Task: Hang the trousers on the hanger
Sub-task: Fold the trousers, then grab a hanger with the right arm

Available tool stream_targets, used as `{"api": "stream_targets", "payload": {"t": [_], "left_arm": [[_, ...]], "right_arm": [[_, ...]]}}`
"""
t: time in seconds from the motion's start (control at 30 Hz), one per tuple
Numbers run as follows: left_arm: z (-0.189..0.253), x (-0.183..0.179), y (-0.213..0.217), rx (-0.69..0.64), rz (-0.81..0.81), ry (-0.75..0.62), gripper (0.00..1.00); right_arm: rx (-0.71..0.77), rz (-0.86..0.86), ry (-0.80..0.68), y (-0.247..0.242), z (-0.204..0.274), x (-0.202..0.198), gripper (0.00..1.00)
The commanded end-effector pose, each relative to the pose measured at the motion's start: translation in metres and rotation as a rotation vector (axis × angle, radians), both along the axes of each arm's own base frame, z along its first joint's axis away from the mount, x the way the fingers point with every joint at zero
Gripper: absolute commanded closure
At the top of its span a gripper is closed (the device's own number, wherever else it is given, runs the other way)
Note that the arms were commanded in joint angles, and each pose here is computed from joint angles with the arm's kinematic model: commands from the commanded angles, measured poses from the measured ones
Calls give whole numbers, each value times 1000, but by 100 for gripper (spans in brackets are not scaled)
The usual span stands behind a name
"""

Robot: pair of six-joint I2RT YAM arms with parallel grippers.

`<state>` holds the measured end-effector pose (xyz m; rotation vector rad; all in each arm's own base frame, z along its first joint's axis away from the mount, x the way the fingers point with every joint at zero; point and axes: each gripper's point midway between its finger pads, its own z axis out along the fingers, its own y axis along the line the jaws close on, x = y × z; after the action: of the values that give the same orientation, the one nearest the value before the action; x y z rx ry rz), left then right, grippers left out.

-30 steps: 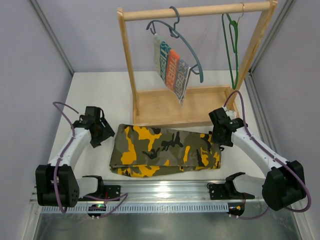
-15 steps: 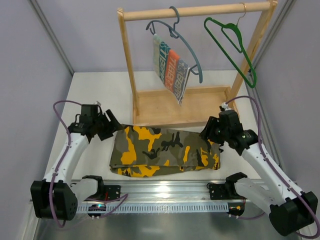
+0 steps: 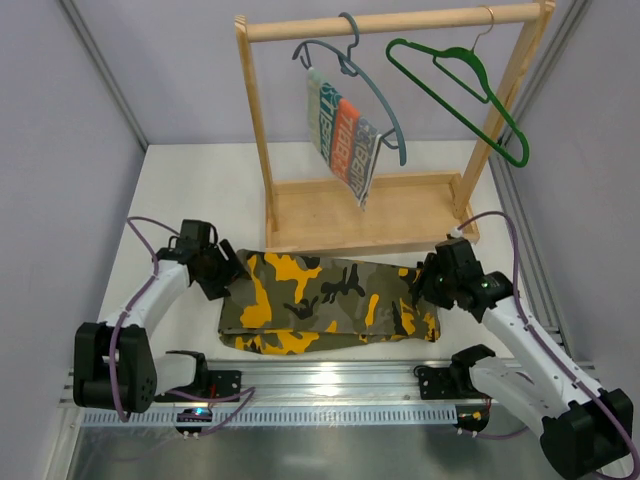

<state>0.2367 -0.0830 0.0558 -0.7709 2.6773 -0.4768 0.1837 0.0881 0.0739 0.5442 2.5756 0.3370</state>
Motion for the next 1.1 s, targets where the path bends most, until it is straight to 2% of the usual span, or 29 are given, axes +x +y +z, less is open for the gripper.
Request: {"api": "stream_targets", "payload": {"t": [0.0,0.1,0.17,0.2,0.23,0.27,0.3,0.33,0.43,0.57,0.67,0.77,0.87,0.97,1.0,1.03,1.07], "left_arm": [[25,17,6,29,24,-82,31],[36,16,-2,-9,-2,-120,31],[38,11,-12,-58,-26,-117,31],[36,8,-15,-76,-25,-106,31],[29,1,-16,-81,-20,-80,31],[23,-4,-15,-76,-6,-60,31],[16,-11,-12,-68,19,-23,31],[4,-17,1,-9,93,17,32],[-20,-45,22,107,210,161,31],[-18,-44,38,191,291,171,31],[-7,-46,57,291,365,177,31],[20,-33,63,324,351,129,30],[51,-11,42,218,257,36,31],[57,-11,6,45,151,-24,34],[57,-13,-2,-10,157,-36,37],[40,-31,-13,-75,137,31,41],[33,-37,-19,-106,134,53,50]], "right_arm": [[2,159,-165,17,58,25,50],[105,307,-193,53,80,24,53],[256,455,-199,96,90,13,57],[309,488,-162,106,77,4,58],[433,563,-186,129,85,-3,59],[481,543,-163,135,80,-9,60],[489,530,-109,134,53,-20,60],[500,530,-124,135,47,-21,60],[462,439,-50,118,0,-36,59],[246,290,-11,77,-34,-35,59],[158,256,-30,61,-21,-29,59],[121,233,-108,54,8,-17,59],[130,237,-166,58,32,-7,59],[105,204,-184,57,33,6,59],[98,195,-173,56,26,7,59],[94,191,-151,59,18,11,59],[90,180,-131,59,10,11,59]]}}
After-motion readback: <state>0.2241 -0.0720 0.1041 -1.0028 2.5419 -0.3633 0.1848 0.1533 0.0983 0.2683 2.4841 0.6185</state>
